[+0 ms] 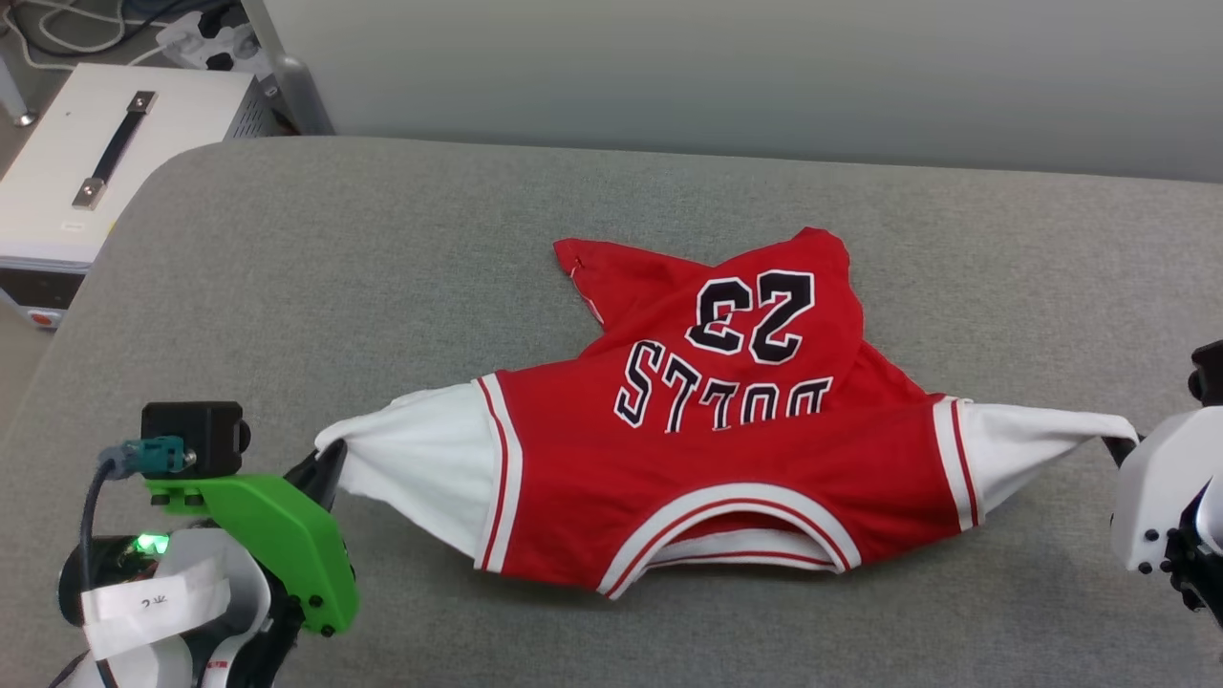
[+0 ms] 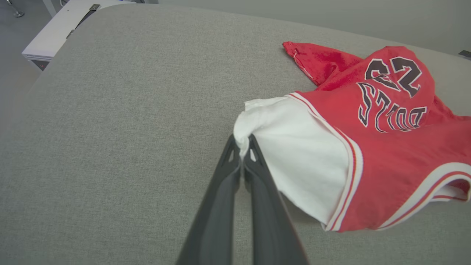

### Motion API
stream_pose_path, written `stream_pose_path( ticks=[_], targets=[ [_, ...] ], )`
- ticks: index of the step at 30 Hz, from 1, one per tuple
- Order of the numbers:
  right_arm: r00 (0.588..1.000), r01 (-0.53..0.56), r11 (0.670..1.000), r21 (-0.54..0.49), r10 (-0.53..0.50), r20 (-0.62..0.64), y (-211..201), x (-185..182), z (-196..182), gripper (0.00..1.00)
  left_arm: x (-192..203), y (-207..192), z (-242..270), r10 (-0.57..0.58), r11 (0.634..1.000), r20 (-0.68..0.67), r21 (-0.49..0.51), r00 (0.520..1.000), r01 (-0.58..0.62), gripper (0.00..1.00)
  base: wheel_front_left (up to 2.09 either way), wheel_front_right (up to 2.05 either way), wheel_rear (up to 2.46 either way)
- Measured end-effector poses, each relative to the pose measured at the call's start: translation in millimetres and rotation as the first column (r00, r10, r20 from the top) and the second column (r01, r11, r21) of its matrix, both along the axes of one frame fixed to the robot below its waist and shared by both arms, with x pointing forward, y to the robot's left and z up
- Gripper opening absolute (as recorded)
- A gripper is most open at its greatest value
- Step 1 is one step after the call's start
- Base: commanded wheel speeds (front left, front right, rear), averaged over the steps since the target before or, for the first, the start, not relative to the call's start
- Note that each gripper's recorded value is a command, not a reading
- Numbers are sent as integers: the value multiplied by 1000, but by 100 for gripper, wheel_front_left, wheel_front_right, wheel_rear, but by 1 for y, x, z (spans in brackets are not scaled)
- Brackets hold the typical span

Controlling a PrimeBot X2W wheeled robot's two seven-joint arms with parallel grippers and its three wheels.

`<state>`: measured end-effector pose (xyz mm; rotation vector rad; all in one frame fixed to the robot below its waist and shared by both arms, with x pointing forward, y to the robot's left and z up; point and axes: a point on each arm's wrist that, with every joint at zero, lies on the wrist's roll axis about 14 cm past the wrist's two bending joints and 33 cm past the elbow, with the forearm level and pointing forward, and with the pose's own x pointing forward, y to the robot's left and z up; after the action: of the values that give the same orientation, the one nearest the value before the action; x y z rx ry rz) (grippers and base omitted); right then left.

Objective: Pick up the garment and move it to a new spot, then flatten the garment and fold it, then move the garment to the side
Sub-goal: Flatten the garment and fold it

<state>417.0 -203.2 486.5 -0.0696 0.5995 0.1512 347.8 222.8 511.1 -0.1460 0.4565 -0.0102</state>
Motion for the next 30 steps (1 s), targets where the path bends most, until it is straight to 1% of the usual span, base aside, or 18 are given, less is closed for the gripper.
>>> stream_pose_path(
  ticks=[4, 9, 11, 15, 20, 24, 30],
  targets=[
    [995, 23, 1000, 6, -24, 96, -8, 2, 35, 0, 0, 0, 28, -19, 1000, 77, 16, 997, 18, 0, 0, 0, 0],
    [976, 40, 999, 28, -45, 212, -13, 2, 75, 0, 2, 0, 61, -31, 999, 177, 29, 984, 26, 0, 0, 0, 0],
    [968, 46, 998, 30, -52, 245, -15, -1, 86, 0, 4, 2, 76, -31, 999, 223, 33, 974, 24, 0, 0, 0, 0],
    [943, 60, 998, 32, -67, 327, -21, -4, 115, 0, 10, 1, 112, -41, 999, 342, 37, 939, 30, 0, 0, 0, 0],
    [890, 79, 997, 13, -77, 449, -33, -2, 165, 0, 22, -3, 156, -60, 998, 480, 43, 875, 45, 0, 0, 0, 0],
    [843, 76, 997, -2, -63, 534, -36, 3, 206, 0, 35, -9, 193, -85, 996, 586, 57, 806, 64, 0, 0, 0, 0],
    [799, 50, 999, -11, -34, 601, -33, 28, 246, 0, 63, -8, 241, -95, 995, 699, 68, 708, 66, 0, 0, 0, 0]
  ],
)
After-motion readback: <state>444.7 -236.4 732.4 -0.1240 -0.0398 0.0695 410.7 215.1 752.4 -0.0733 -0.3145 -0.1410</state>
